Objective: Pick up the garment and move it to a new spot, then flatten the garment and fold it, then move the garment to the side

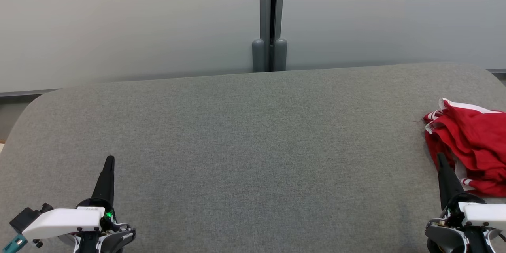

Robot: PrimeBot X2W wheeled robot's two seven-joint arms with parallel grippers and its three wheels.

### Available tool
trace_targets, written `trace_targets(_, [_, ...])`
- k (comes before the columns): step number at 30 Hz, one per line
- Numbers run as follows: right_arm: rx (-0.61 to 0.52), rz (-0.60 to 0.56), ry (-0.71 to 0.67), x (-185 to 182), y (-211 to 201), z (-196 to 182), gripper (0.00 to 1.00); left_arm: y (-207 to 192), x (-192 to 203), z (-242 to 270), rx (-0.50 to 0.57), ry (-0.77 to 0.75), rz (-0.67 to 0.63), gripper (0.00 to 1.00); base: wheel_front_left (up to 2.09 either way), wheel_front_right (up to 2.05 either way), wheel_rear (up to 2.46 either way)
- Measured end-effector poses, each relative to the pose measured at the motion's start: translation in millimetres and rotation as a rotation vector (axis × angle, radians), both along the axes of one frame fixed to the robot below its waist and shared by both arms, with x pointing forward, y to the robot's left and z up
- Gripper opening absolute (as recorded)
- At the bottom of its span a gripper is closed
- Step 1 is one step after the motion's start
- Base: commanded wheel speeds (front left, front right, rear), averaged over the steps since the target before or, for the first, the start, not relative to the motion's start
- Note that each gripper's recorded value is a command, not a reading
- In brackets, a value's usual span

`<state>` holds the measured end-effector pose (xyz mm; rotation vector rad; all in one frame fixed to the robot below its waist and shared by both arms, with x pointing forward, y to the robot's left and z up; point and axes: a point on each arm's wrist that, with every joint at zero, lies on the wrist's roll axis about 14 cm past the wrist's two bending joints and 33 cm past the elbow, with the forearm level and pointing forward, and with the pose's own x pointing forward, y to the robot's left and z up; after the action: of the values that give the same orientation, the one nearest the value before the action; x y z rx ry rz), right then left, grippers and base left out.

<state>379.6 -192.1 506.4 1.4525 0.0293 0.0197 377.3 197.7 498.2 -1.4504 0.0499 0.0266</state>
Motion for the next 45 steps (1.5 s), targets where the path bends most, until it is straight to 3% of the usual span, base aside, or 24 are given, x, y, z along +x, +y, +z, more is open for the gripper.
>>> trace_targets(16, [0.113,-0.031,0.002,8.2,-7.3,-1.6,0.00,2.0,9.3,4.9,-0.120,-0.036,0.017,0.00,0.00,0.00,0.00])
trace_targets(45, [0.124,-0.036,0.002,8.3,-8.4,-1.9,0.00,2.0,10.1,5.8,-0.127,-0.040,0.016,0.00,0.00,0.00,0.00])
